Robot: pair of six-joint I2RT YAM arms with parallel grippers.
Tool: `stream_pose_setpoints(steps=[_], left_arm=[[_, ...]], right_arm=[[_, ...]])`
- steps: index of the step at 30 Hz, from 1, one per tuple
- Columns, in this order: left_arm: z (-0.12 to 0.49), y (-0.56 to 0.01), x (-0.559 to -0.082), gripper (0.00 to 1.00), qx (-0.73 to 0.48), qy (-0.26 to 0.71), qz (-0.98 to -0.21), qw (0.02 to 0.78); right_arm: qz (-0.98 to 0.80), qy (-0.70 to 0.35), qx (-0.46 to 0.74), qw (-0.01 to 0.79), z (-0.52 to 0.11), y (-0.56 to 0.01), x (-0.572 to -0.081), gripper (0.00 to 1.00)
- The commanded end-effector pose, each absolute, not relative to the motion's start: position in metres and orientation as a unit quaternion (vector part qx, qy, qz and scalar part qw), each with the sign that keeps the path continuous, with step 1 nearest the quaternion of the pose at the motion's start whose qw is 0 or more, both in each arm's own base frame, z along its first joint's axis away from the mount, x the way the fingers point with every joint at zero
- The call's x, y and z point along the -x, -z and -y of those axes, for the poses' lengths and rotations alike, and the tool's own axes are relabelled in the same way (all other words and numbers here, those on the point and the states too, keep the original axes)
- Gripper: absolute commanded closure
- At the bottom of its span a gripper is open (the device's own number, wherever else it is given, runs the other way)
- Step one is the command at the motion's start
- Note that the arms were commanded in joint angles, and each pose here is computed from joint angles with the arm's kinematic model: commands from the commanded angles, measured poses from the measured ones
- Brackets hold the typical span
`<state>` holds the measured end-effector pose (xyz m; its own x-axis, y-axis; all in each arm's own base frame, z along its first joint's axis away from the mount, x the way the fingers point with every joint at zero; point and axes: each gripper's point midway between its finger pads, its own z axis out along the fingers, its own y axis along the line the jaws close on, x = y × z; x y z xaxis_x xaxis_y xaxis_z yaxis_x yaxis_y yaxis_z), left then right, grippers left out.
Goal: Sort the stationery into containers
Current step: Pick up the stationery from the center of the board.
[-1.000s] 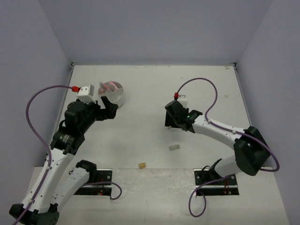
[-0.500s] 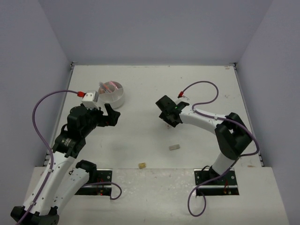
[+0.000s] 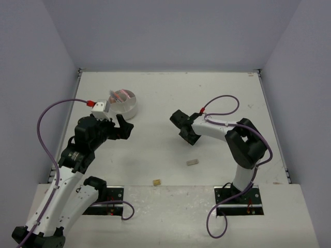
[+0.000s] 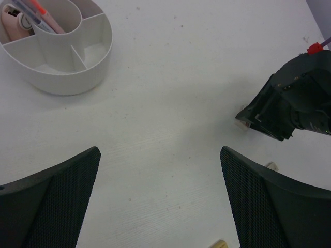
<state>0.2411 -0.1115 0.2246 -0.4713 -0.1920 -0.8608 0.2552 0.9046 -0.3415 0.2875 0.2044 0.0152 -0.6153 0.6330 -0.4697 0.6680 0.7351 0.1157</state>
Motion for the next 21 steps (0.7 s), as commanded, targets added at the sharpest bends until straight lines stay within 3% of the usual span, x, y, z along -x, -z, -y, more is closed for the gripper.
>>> stream_pose_setpoints(steps=[1,6,9,16,21], left_arm=[[0.115,-0.232,-0.243,0.00,-0.035,0.224,-0.818,0.529],[0.115,-0.234,-0.243,0.00,-0.030,0.225,-0.816,0.531],[0.117,-0.235,-0.243,0.00,-0.018,0.238,-0.817,0.525],[0.176,-0.234,-0.235,0.00,-0.007,0.416,-0.791,0.448],[0.206,-0.248,-0.230,0.00,0.008,0.517,-0.746,0.419]], right_arm=[[-0.883,0.053,-0.384,0.265,-0.201,-0.014,-0.297,0.55],[-0.885,0.043,-0.376,0.271,-0.200,-0.012,-0.295,0.68],[-0.885,0.031,-0.358,0.297,-0.202,-0.028,-0.295,0.99],[-0.894,-0.030,-0.158,0.419,-0.252,-0.098,-0.293,1.00],[-0.869,-0.189,0.032,0.456,-0.312,-0.153,-0.257,1.00]])
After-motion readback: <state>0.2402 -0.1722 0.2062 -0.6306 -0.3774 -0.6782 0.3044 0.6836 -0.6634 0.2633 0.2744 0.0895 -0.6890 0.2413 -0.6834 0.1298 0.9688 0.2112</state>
